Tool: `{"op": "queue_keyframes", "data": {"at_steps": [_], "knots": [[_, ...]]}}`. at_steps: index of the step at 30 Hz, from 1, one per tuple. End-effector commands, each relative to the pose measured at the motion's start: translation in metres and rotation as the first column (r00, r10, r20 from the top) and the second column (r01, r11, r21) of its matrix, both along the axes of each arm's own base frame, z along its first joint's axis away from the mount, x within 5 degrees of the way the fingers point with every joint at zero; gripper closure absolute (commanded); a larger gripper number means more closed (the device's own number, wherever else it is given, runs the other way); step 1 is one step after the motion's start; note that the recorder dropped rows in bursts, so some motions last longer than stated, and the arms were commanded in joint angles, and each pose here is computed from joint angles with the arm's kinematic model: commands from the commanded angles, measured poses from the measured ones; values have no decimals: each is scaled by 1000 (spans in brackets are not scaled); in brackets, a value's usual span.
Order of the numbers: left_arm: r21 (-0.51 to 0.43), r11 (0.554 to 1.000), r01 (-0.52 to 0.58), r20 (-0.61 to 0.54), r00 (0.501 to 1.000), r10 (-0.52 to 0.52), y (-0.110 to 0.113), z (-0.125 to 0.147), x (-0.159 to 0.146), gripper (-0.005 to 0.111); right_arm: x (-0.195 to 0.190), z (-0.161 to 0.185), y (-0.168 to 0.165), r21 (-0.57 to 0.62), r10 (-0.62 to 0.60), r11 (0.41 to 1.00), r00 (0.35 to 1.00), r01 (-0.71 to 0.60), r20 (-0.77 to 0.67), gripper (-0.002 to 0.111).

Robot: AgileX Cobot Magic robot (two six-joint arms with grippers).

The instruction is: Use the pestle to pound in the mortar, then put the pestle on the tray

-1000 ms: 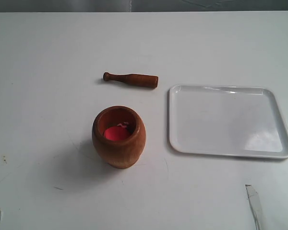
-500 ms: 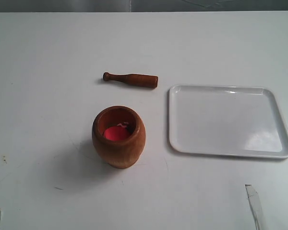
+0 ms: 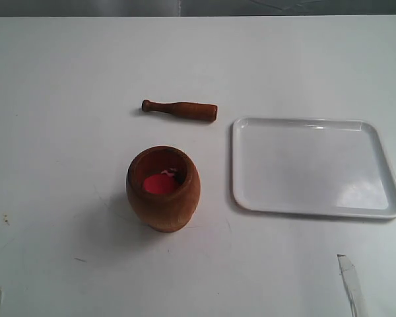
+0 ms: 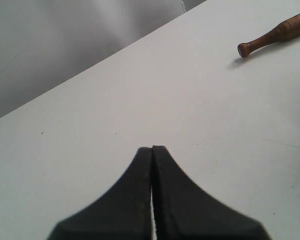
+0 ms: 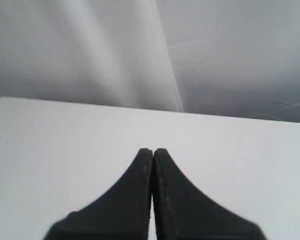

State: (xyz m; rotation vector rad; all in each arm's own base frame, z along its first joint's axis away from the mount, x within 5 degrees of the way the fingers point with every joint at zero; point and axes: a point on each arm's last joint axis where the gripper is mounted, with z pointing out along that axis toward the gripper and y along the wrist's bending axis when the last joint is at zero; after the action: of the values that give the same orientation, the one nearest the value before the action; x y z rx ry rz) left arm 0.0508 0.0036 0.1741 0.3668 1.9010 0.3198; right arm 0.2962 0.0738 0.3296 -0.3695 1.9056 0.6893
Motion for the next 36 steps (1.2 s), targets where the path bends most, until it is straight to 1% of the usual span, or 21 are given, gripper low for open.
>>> {"op": "queue_keyframes", "data": {"at_steps": [1, 3, 4, 5, 7, 9, 10, 11, 12, 13, 14, 15, 16, 18, 20, 21, 23, 26, 30, 33, 36], "knots": [[-15, 1000, 6, 4, 1000, -6, -1, 0, 0, 107, 28, -21, 29, -342, 235, 924, 959, -169, 162, 108], [-15, 1000, 6, 4, 1000, -6, -1, 0, 0, 107, 29, -25, 38, -631, 397, 765, 866, -130, 303, 108], [-15, 1000, 6, 4, 1000, -6, -1, 0, 0, 107, 31, -23, 42, -750, 428, 661, 834, -27, 348, 108], [-15, 1000, 6, 4, 1000, -6, -1, 0, 0, 107, 35, -21, 43, -840, 415, 531, 828, 115, 376, 108], [-15, 1000, 6, 4, 1000, -6, -1, 0, 0, 107, 43, -13, 35, -908, 299, 187, 859, 375, 416, 108], [-15, 1000, 6, 4, 1000, -6, -1, 0, 0, 107, 52, -3, 27, -878, 142, -2, 869, 479, 474, 108], [-15, 1000, 6, 4, 1000, -6, -1, 0, 0, 107, 59, 4, 23, -857, 69, -63, 859, 511, 507, 108], [-15, 1000, 6, 4, 1000, -6, -1, 0, 0, 107, 65, 12, 21, -862, -12, -53, 863, 504, 505, 108], [-15, 1000, 6, 4, 1000, -6, -1, 0, 0, 107, 72, 9, 19, -917, -101, 0, 912, 400, 397, 108], [-15, 1000, 6, 4, 1000, -6, -1, 0, 0, 107, 77, 13, 19, -944, -136, 77, 942, 320, 308, 108], [-15, 1000, 6, 4, 1000, -6, -1, 0, 0, 107, 81, 6, 24, -971, -132, 170, 980, 168, 146, 108], [-15, 1000, 6, 4, 1000, -6, -1, 0, 0, 107, 86, 8, 27, -960, -103, 278, 995, 40, 12, 108], [-15, 1000, 6, 4, 1000, -6, -1, 0, 0, 107, 88, 1, 35, -928, -34, 357, 991, -110, -131, 108], [-15, 1000, 6, 4, 1000, -6, -1, 0, 0, 107, 91, -3, 51, -824, 107, 467, 945, -322, -309, 108], [-15, 1000, 6, 4, 1000, -6, -1, 0, 0, 107, 93, -6, 63, -763, 175, 491, 905, -421, -387, 108], [-15, 1000, 6, 4, 1000, -6, -1, 0, 0, 107, 94, -14, 72, -735, 196, 480, 875, -480, -443, 108], [-15, 1000, 6, 4, 1000, -6, -1, 0, 0, 107, 97, -23, 90, -740, 220, 442, 861, -507, -458, 108], [-15, 1000, 6, 4, 1000, -6, -1, 0, 0, 107, 96, -49, 122, -767, 254, 322, 831, -555, -494, 108], [-15, 1000, 6, 4, 1000, -6, -1, 0, 0, 107, 81, -74, 166, -773, 367, 145, 760, -617, -537, 108], [-15, 1000, 6, 4, 1000, -6, -1, 0, 0, 107, 69, -83, 197, -771, 432, 75, 717, -633, -547, 108], [-15, 1000, 6, 4, 1000, -6, -1, 0, 0, 107, 60, -87, 221, -775, 488, 29, 685, -632, -541, 108]]}}
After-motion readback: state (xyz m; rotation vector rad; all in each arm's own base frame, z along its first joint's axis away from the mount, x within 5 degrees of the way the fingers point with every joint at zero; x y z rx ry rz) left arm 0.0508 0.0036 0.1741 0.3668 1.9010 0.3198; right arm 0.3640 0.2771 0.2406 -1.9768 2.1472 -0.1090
